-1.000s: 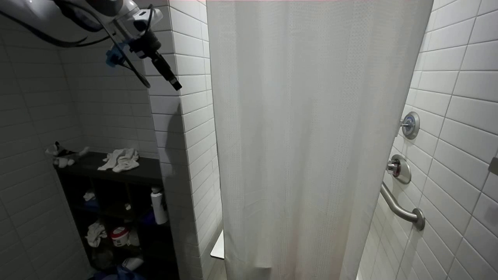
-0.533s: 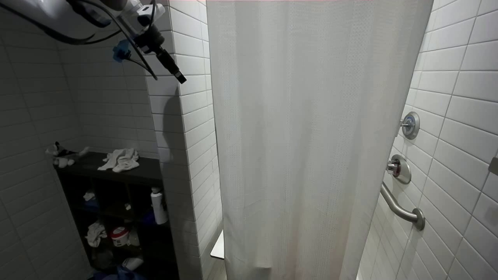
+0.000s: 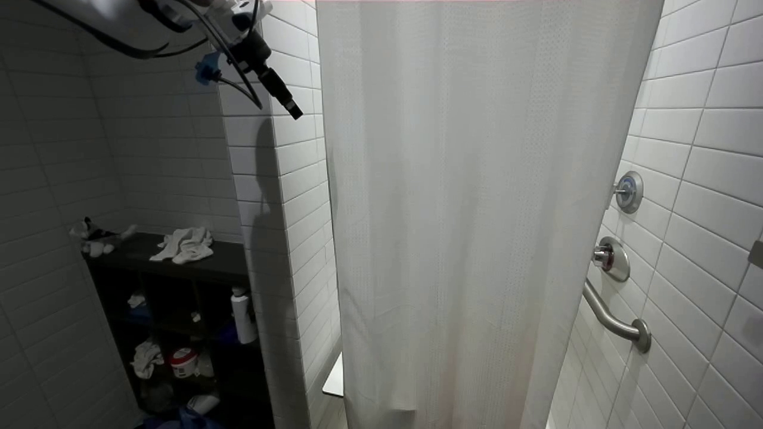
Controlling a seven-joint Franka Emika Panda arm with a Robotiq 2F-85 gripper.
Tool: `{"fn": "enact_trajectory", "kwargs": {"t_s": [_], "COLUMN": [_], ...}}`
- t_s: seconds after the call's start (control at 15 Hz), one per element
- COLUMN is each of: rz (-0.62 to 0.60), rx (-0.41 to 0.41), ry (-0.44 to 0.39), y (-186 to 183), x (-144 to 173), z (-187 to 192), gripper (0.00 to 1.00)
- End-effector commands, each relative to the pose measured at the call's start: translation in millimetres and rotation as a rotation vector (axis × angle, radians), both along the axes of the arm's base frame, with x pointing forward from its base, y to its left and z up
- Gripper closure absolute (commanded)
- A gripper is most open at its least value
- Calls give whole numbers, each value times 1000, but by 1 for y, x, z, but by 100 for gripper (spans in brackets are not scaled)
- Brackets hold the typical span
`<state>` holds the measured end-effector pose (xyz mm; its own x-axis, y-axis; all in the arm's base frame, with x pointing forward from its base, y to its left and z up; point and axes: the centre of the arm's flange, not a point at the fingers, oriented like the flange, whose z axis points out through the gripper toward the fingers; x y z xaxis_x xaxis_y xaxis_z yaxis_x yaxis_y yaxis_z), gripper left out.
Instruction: Open the curtain railing
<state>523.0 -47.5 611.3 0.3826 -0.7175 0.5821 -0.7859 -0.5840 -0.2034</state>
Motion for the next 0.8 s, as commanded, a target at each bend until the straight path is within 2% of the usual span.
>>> {"fn": "enact_trajectory", "kwargs": {"t_s": [0.0,0.47,0.73], "rz": [59,154,180], "rx": [-37,-184,-241], "ry": [38,170,205], "y": [-11,-43,-54], "x": [17,33,42], "z": [15,33,44], "gripper": [0,0,0]}}
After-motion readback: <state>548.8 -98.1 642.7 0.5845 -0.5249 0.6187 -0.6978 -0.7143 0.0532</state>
